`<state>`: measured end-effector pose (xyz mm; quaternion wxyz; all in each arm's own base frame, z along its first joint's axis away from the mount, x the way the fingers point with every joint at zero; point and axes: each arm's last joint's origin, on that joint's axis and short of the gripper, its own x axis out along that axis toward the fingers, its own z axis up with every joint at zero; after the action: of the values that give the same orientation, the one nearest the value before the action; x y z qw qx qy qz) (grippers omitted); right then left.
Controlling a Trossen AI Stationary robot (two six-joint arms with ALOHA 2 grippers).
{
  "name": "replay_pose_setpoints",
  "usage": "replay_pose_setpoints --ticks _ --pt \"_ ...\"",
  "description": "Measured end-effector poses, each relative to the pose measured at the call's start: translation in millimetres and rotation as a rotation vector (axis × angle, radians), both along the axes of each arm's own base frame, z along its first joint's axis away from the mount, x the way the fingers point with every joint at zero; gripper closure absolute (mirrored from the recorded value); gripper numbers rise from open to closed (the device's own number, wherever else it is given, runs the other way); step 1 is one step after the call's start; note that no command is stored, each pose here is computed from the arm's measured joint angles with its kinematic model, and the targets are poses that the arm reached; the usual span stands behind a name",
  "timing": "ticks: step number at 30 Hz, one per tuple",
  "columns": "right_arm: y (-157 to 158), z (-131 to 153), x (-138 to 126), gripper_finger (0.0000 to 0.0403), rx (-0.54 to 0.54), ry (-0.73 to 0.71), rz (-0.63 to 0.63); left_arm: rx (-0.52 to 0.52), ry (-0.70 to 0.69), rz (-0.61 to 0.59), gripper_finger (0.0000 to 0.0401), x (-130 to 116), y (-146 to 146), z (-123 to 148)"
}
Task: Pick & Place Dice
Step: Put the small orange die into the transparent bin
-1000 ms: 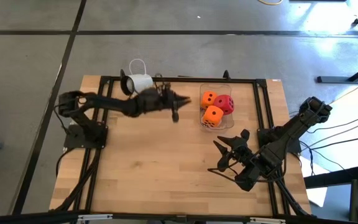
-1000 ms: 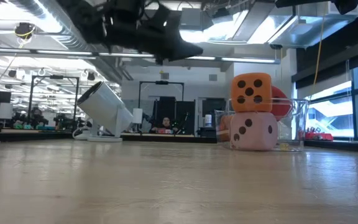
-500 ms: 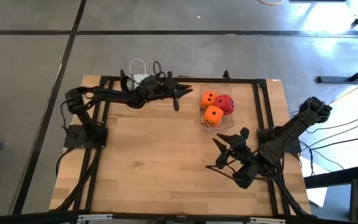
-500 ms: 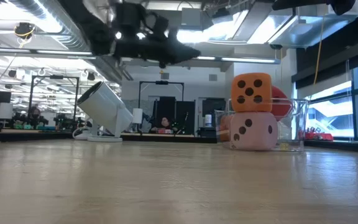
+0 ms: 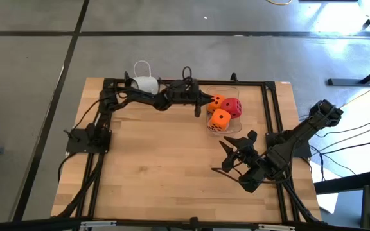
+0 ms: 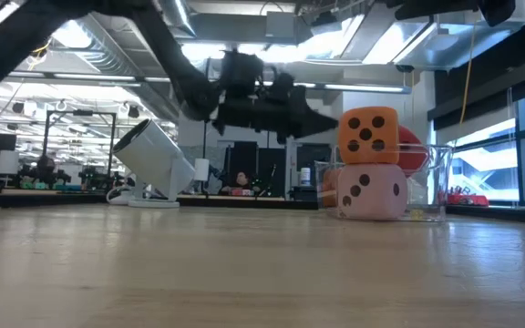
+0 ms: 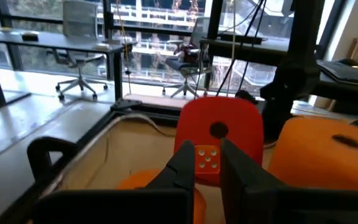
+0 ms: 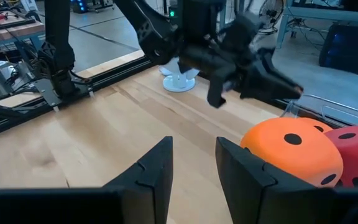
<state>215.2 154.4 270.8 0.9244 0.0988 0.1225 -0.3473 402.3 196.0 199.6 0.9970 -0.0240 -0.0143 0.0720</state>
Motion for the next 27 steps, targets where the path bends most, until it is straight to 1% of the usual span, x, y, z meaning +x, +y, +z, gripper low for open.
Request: replay_pose_setpoints --ticks 4,9,17,23,27 --pt "-1.6 0.0 1.2 0.0282 0.0 0.0 -0.007 -0.032 0.024 -0.004 0.0381 5.1 0.6 -14.0" --pt "-5.9 0.0 4.1 0.0282 -0.001 0.0 -0.027 -0.047 0.042 -0.016 0.0375 9.0 -3.8 -23.0" --pt "-11.6 -0.1 7.9 0.0282 0.0 0.004 -0.05 -0.033 0.044 -0.02 0.0343 13.5 -13.2 -23.4" --pt "-11.5 0.0 8.1 0.0282 0.001 0.002 -0.051 -0.038 0.059 -0.025 0.0328 15.0 -16.5 -24.9" --pt "-11.2 0.3 8.6 0.0282 0.007 -0.004 -0.051 -0.07 0.081 0.034 0.032 14.5 -14.7 -27.5"
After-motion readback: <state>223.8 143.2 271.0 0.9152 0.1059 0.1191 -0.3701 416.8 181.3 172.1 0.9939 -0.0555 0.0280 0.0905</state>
